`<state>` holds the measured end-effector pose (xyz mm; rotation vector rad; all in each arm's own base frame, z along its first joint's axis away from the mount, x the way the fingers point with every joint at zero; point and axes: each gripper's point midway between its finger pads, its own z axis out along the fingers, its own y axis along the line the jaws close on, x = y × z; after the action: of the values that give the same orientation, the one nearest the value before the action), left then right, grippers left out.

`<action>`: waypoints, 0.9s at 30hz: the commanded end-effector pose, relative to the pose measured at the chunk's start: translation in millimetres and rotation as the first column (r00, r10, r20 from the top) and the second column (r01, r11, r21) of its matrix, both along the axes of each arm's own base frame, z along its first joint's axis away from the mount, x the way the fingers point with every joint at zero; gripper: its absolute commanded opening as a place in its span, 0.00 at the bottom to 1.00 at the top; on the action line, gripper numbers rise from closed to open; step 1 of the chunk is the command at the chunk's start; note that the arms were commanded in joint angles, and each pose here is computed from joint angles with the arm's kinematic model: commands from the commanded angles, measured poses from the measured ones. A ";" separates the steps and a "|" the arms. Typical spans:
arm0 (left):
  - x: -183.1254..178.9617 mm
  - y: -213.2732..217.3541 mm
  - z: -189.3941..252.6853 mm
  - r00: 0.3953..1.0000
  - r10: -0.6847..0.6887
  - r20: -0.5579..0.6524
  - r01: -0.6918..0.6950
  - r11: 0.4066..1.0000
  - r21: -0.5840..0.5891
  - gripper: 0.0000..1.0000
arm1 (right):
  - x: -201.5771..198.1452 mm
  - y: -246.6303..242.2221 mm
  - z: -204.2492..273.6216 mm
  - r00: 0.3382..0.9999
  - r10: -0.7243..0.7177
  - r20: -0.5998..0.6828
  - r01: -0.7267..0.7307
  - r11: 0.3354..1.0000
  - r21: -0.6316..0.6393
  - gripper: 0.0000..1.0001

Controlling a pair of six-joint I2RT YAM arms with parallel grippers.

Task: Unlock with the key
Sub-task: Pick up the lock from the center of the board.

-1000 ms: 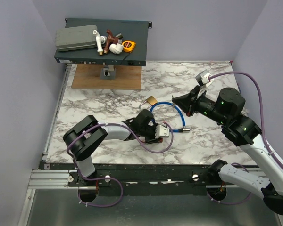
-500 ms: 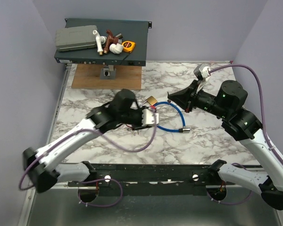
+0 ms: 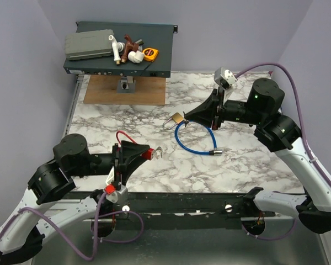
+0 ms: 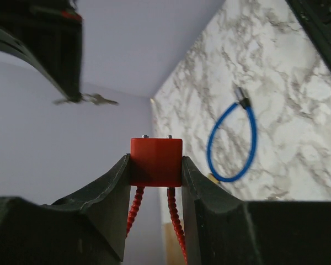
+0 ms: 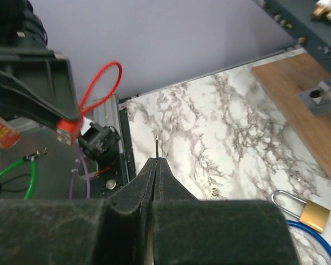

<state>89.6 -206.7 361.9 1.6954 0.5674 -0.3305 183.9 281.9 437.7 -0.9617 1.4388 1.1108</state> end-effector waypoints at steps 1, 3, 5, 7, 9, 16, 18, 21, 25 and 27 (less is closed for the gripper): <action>-21.6 -5.4 97.1 0.940 -0.098 0.327 0.167 0.967 -0.191 0.00 | -13.7 5.9 -15.8 0.993 0.116 -0.007 -0.117 0.992 -0.050 0.01; -31.3 -6.5 120.9 0.915 -0.127 0.383 0.224 0.949 -0.221 0.00 | -9.6 7.2 -22.4 0.994 0.109 0.002 -0.109 0.992 -0.057 0.01; -45.4 -6.1 149.8 0.883 -0.146 0.447 0.301 0.905 -0.299 0.00 | -5.2 7.8 -27.5 0.996 0.093 0.015 -0.092 0.994 -0.057 0.01; -59.8 -2.8 172.2 0.861 -0.164 0.481 0.369 0.853 -0.369 0.00 | -0.9 7.3 -31.1 0.997 0.073 0.040 -0.071 0.996 -0.054 0.01; -75.5 2.1 191.4 0.859 -0.206 0.469 0.429 0.790 -0.438 0.00 | 5.2 5.6 -35.4 0.998 0.039 0.056 -0.036 0.998 -0.053 0.01; -113.5 9.6 210.9 0.795 -0.337 0.505 0.593 0.610 -0.526 0.00 | 17.7 5.7 -41.5 0.995 0.005 0.101 0.004 0.996 -0.084 0.01; -114.6 7.7 210.4 0.794 -0.354 0.495 0.598 0.603 -0.528 0.00 | 17.5 4.5 -39.5 0.994 0.000 0.106 0.009 0.997 -0.080 0.01; -117.0 7.0 213.9 0.785 -0.362 0.503 0.611 0.585 -0.533 0.00 | 15.7 2.4 -36.8 0.994 -0.006 0.113 0.015 0.997 -0.074 0.01; -119.0 4.8 213.9 0.776 -0.376 0.507 0.624 0.581 -0.523 0.00 | 14.7 1.2 -36.2 0.993 -0.010 0.116 0.018 0.997 -0.071 0.01; -121.1 4.2 213.5 0.766 -0.382 0.517 0.635 0.578 -0.513 0.00 | 14.1 0.7 -35.5 0.993 -0.011 0.117 0.019 0.997 -0.068 0.01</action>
<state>-18.8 -205.8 570.3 1.1208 -0.2655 -0.5460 197.7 285.9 390.0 -1.0614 1.4434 1.0146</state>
